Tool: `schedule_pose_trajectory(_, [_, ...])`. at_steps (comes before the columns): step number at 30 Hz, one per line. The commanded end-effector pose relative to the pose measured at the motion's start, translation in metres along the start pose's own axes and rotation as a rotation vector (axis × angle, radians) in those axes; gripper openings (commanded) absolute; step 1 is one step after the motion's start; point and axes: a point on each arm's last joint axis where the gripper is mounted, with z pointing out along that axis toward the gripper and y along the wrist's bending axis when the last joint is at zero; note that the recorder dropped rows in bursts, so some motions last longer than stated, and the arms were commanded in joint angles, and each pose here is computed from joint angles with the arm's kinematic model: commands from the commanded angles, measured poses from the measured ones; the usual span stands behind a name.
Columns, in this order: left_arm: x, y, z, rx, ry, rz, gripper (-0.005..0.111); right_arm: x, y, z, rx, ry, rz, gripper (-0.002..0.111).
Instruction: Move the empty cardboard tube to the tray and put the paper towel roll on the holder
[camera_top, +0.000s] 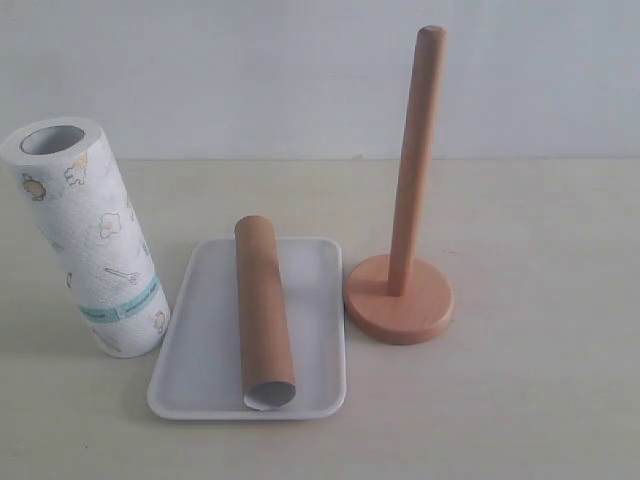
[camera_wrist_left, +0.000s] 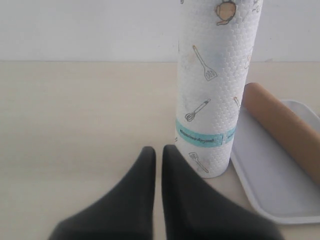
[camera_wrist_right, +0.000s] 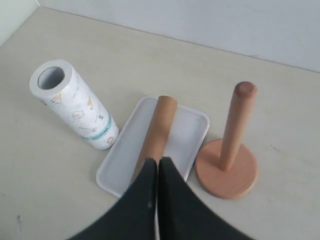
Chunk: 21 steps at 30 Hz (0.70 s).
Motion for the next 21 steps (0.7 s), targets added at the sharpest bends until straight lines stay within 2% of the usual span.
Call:
schedule_pose_trajectory(1, [0.001,0.000,0.000,0.001,0.004,-0.002,0.004,0.032,-0.013,-0.021,0.011,0.022,-0.029,0.000])
schedule_pose_trajectory(5, [0.001,0.000,0.000,0.001,0.004,-0.002,0.004,0.069,-0.025,-0.035,0.015,0.044,-0.028,0.000])
schedule_pose_trajectory(8, [0.001,0.000,0.000,0.001,0.004,-0.002,0.004,0.112,-0.037,-0.036,-0.047,-0.114,-0.032,0.000])
schedule_pose_trajectory(11, [0.001,0.000,0.000,0.001,0.004,-0.002,0.004,0.150,-0.047,-0.022,-0.084,-0.205,-0.039,0.000])
schedule_pose_trajectory(15, [0.001,0.000,0.000,0.001,0.004,-0.002,0.004,0.208,-0.061,0.016,-0.073,-0.100,0.003,0.000])
schedule_pose_trajectory(17, [0.001,0.000,0.000,0.001,0.004,-0.002,0.004,0.221,-0.064,0.026,-0.057,-0.050,-0.001,0.000])
schedule_pose_trajectory(21, [0.001,0.000,0.000,0.001,0.004,-0.002,0.004,0.222,-0.064,0.027,-0.055,-0.043,-0.001,0.000])
